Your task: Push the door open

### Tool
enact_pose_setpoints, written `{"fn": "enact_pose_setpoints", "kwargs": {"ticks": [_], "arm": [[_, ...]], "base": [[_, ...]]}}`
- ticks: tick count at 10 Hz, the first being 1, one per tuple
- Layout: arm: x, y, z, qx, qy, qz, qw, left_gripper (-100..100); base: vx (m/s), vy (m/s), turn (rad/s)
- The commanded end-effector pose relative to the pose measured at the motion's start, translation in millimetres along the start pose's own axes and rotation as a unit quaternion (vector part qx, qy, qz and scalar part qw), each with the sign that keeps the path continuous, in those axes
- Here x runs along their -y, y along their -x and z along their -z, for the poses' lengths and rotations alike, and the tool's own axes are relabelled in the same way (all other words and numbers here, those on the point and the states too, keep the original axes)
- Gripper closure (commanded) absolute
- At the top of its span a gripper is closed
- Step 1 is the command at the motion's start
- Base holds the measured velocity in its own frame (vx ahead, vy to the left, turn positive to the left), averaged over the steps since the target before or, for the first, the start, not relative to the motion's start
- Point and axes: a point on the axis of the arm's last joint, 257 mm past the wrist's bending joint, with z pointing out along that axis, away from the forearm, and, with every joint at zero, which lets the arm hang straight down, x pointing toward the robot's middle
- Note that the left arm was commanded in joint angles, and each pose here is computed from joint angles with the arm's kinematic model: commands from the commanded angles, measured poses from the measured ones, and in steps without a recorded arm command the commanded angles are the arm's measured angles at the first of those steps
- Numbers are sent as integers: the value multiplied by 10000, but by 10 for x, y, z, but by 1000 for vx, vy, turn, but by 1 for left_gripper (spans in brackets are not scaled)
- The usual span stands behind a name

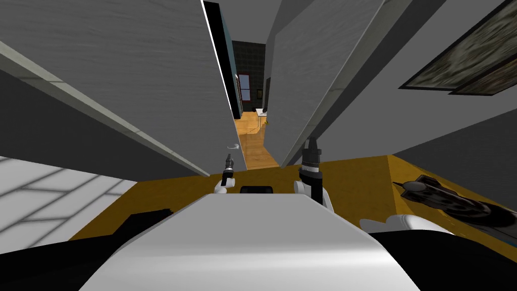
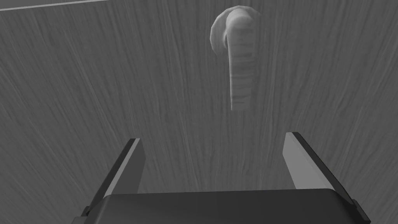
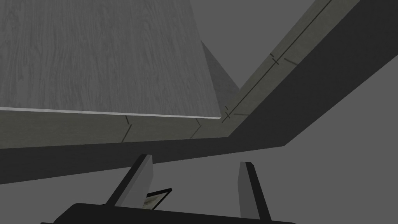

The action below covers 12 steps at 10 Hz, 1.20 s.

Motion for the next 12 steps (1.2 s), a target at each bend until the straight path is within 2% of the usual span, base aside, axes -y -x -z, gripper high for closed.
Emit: {"fn": "enact_pose_setpoints", "kwargs": {"ticks": [1,5,6,7,12], "arm": [[-90,-47,21,-4,111,33,9999,-100],[-248,-137,63,-18,303,100,9995,-100],[-224,-121,51,-15,268,87,9996,-100],[-221,-26,44,8,255,10,9997,-100],[-232,73,62,69,249,-29,9997,-100]], "base": [[-4,132,-114],[-4,72,-85],[-4,33,-31],[92,14,-23],[198,42,-26]]}}
